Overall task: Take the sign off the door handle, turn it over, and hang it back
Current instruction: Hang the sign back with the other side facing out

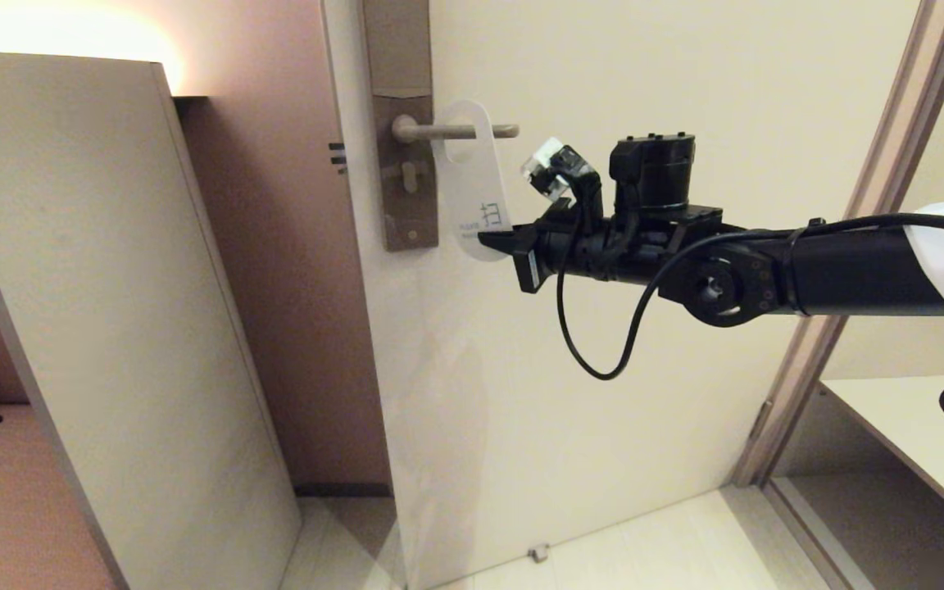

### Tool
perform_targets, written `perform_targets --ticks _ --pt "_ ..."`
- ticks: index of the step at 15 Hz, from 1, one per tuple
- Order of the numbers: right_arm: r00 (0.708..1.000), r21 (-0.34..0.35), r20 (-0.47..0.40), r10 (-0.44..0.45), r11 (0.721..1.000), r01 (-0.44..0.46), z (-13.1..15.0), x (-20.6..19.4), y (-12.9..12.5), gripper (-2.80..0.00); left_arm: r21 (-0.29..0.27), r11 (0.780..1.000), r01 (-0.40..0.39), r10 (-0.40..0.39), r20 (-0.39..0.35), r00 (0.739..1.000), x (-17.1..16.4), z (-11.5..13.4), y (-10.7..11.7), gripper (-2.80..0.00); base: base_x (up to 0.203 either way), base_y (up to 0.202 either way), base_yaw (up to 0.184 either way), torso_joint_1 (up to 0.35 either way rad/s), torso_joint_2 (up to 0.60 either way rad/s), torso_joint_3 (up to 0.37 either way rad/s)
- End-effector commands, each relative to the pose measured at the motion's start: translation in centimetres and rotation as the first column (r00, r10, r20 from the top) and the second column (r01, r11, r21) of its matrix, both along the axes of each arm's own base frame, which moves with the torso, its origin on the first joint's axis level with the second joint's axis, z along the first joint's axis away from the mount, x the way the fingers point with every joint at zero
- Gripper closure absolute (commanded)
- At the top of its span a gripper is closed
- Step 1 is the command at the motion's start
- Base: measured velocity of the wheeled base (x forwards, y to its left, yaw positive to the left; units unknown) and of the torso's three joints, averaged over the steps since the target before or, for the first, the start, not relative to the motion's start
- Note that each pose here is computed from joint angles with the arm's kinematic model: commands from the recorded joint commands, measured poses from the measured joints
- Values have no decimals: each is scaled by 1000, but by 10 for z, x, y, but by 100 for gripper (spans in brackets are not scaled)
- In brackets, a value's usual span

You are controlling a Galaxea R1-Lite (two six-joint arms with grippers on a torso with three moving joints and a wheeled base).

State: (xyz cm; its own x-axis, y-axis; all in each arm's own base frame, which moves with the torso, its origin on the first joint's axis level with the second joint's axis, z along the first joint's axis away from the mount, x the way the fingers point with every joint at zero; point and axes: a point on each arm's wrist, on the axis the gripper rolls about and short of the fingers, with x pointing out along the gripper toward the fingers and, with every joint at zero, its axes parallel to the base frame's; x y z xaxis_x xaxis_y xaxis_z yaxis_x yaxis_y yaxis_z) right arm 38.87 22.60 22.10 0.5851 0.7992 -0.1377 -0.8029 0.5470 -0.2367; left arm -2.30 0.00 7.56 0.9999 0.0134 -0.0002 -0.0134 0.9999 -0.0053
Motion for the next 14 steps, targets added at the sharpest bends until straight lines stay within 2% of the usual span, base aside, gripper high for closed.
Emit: perform_targets --ticks 1,2,3,11,14 --pt "1000 1 4 6 1000 -6 -2 3 3 0 -1 1000 0 0 -1 1000 0 0 0 0 0 0 0 0 0 0" --pt "1000 1 6 6 1000 -6 -2 3 4 0 -1 1000 0 0 -1 1000 0 0 0 0 0 0 0 0 0 0" --pt "1000 -1 4 6 1000 -6 -3 3 3 -280 -1 1000 0 0 -1 1000 0 0 0 0 0 0 0 0 0 0" --pt "1000 -6 -8 6 1000 -6 -3 -2 1 -280 -1 1000 0 0 -1 1000 0 0 0 0 0 0 0 0 0 0" --pt "1000 4 4 1 1000 -1 5 -5 -3 -280 -1 1000 0 0 -1 1000 0 0 0 0 0 0 0 0 0 0"
